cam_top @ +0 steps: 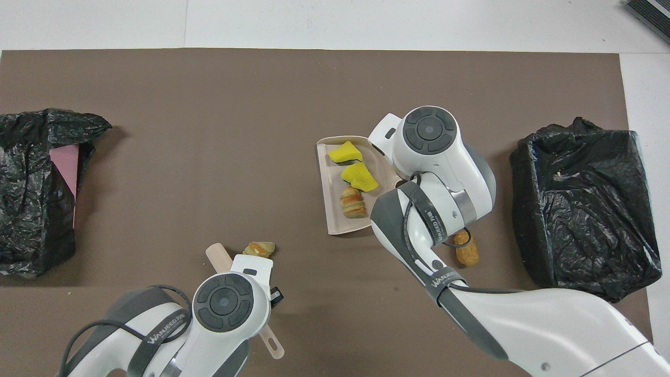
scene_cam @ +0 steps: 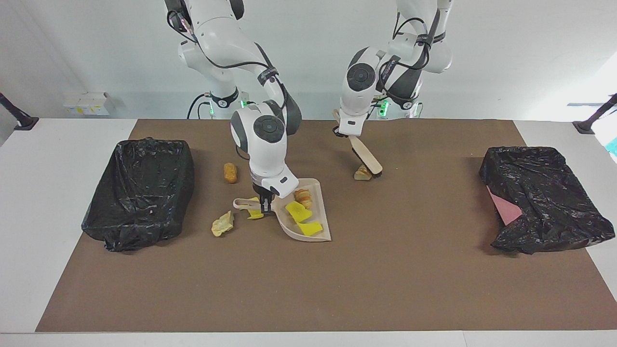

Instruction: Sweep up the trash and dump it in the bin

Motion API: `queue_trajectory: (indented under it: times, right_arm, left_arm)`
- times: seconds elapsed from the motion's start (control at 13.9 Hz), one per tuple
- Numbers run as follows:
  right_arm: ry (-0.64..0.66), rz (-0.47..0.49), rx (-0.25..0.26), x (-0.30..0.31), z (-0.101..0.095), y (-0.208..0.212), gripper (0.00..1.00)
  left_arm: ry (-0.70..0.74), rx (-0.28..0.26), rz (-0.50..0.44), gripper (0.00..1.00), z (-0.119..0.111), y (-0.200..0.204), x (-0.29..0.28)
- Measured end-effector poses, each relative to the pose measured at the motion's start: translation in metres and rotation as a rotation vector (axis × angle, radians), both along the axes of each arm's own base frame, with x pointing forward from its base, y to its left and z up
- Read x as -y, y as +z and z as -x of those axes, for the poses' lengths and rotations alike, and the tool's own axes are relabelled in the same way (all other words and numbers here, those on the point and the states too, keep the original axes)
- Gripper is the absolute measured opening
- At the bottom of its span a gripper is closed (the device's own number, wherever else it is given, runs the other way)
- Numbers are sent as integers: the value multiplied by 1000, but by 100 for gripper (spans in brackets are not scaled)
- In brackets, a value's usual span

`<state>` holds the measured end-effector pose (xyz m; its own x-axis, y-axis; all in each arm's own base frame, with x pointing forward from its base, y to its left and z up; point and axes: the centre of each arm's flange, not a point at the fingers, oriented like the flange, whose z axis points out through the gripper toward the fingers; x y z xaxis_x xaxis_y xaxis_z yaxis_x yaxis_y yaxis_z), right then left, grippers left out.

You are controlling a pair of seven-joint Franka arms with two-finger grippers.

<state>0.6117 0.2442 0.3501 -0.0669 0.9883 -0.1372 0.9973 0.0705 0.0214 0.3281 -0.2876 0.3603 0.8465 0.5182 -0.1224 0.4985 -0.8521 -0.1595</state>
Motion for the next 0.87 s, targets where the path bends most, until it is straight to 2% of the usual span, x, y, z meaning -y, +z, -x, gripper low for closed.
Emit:
queue_trajectory:
  times: [0.36,0.58,0.87]
  right_arm:
    - [0,0,0,0,0,0,32]
    - [0,0,0,0,0,0,32]
    - [0,-1,1,0,0,0,32]
  left_arm:
    - [-133,45,75,25,-45,-6,38]
    - [-313,55,143,25,-69,-8,60]
    - [-540,74,252,25,-90,-19,85]
